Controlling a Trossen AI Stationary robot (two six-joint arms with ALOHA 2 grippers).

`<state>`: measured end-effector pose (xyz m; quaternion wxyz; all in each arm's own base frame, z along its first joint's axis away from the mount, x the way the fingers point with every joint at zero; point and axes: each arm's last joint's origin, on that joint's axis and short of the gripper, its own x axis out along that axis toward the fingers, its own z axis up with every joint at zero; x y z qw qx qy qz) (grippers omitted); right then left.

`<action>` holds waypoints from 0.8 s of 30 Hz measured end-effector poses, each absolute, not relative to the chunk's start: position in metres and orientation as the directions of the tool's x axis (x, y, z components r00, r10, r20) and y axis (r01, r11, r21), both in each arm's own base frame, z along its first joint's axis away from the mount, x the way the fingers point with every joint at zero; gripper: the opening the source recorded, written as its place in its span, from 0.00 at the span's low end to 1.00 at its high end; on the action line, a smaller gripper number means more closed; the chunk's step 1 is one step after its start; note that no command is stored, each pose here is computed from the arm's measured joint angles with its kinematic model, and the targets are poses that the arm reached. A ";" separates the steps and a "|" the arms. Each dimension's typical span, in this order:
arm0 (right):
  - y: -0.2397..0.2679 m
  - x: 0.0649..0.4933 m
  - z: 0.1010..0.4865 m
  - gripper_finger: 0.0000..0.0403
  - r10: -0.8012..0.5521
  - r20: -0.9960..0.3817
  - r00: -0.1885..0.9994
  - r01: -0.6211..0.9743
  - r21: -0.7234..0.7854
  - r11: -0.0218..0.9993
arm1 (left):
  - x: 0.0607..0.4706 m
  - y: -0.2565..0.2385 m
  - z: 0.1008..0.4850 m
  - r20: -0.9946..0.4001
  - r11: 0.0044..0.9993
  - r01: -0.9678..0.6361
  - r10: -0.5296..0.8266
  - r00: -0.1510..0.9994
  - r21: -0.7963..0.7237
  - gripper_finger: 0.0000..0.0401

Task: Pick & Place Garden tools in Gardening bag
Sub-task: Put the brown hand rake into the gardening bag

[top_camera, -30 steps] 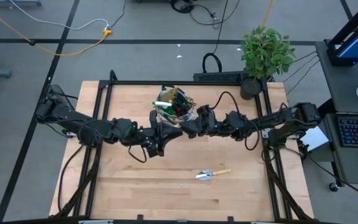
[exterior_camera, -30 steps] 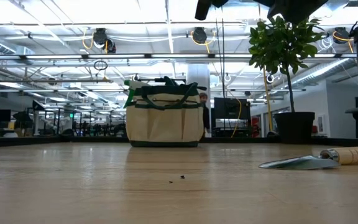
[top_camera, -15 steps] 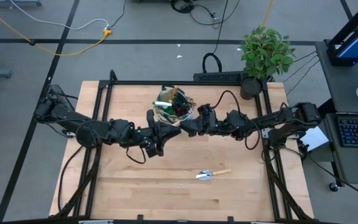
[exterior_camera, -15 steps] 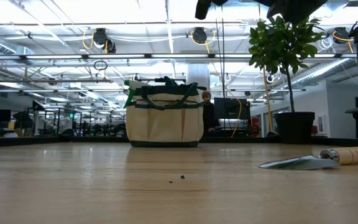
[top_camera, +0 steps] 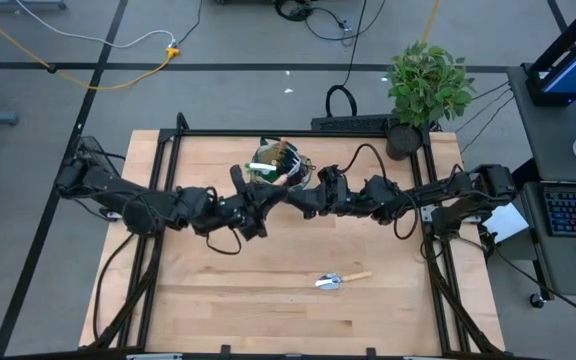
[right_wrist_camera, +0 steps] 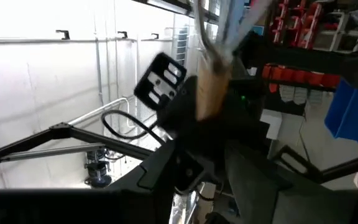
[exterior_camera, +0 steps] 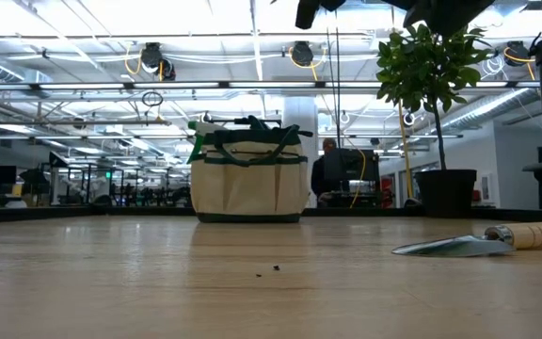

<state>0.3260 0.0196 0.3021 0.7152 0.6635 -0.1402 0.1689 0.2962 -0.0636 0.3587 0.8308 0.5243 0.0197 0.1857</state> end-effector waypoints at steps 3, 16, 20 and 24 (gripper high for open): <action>0.020 0.326 0.301 0.32 0.059 0.416 0.908 -0.419 0.906 0.059 | 0.298 -0.055 0.360 0.175 0.377 -0.315 0.362 0.916 0.871 0.12; 0.027 0.326 0.300 0.32 0.298 0.391 0.871 -0.446 0.883 0.145 | 0.304 -0.006 0.341 0.002 0.497 -0.314 0.532 0.847 0.809 0.12; 0.029 0.326 0.297 0.32 0.391 0.352 0.851 -0.443 0.880 0.171 | 0.304 0.012 0.336 -0.045 0.540 -0.341 0.578 0.815 0.769 0.12; 0.031 0.327 0.292 0.32 0.428 0.310 0.849 -0.418 0.889 0.186 | 0.302 0.032 0.329 -0.107 0.605 -0.376 0.611 0.784 0.702 0.12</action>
